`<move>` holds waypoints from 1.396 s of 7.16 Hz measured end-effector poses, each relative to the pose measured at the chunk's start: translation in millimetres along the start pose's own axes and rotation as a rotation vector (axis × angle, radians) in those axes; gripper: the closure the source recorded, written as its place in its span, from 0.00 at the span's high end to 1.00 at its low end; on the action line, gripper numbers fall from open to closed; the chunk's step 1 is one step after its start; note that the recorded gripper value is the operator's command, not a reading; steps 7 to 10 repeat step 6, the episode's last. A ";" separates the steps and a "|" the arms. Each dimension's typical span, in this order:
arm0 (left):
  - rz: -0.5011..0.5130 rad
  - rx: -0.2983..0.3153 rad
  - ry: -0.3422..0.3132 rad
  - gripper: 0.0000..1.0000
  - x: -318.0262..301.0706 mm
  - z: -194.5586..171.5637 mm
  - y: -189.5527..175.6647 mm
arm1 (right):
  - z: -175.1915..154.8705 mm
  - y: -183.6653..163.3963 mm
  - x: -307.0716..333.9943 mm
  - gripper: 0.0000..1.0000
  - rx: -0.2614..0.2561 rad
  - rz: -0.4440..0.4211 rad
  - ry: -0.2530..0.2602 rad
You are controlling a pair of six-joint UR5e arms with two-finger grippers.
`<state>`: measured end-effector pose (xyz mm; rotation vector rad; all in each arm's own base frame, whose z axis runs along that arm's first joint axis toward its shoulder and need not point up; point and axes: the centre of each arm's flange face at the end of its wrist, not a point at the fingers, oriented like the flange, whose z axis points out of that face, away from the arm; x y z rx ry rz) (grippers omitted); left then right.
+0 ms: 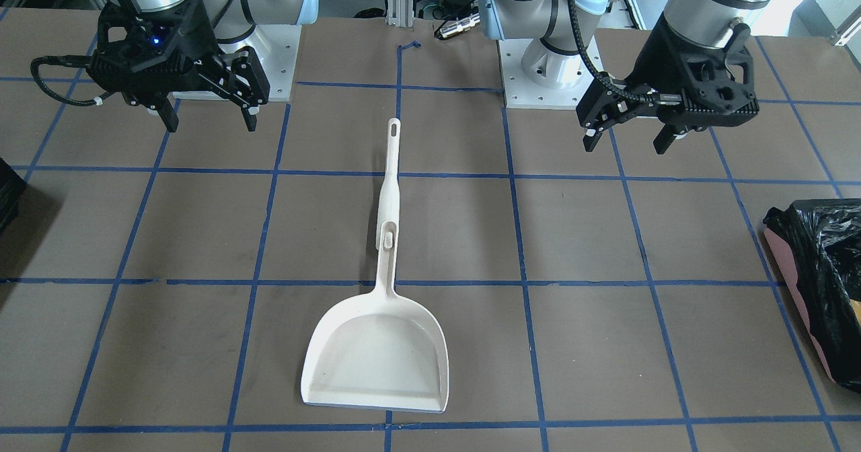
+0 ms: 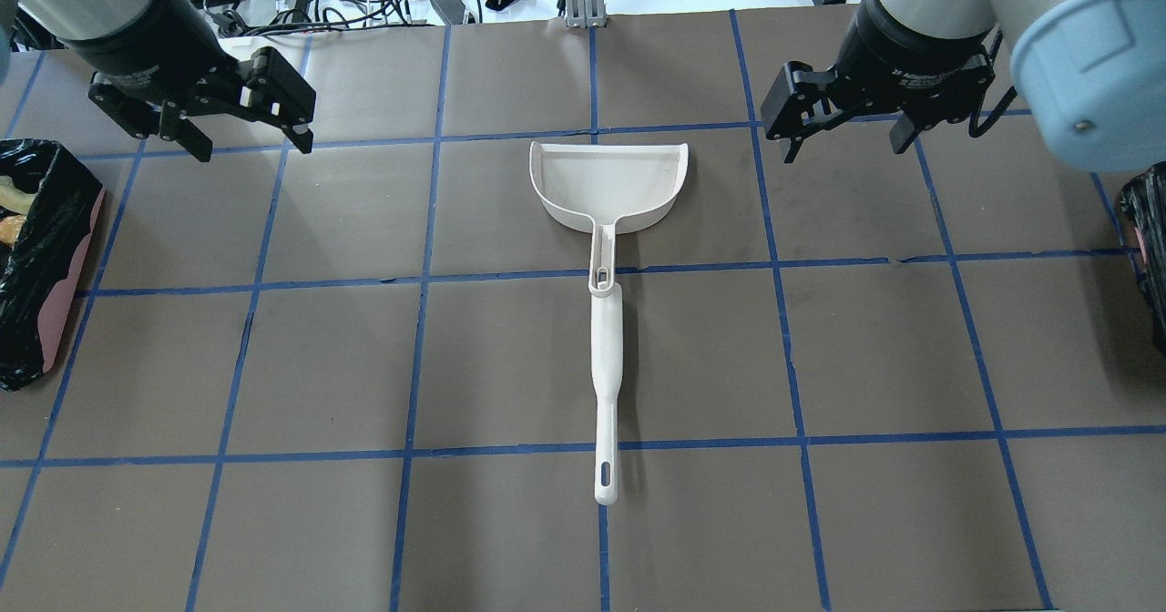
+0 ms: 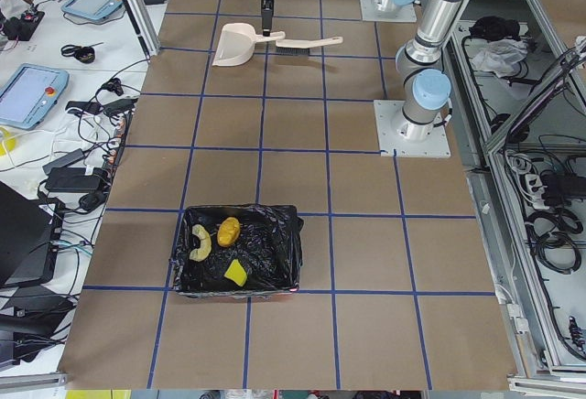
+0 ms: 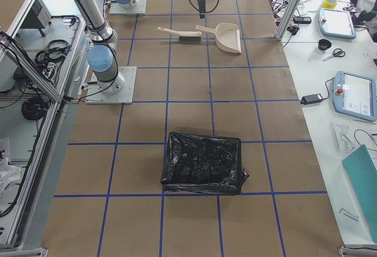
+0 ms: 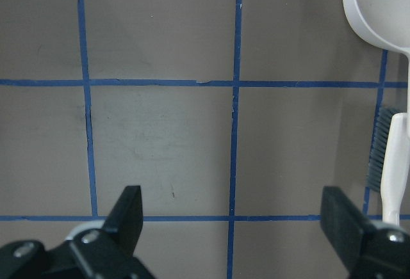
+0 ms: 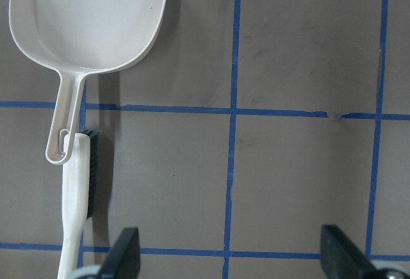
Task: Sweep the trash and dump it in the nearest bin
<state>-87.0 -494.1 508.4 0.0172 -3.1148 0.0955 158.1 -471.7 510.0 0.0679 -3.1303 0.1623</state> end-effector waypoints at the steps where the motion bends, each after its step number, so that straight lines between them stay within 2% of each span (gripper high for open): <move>1: 0.006 -0.009 -0.006 1.00 0.9 2.9 9.1 | 0.0 0.0 0.0 1.00 0.000 0.000 0.000; 10: 0.010 -0.022 -0.008 1.00 2.3 9.3 17.9 | 0.0 0.0 0.0 1.00 0.000 -0.001 0.001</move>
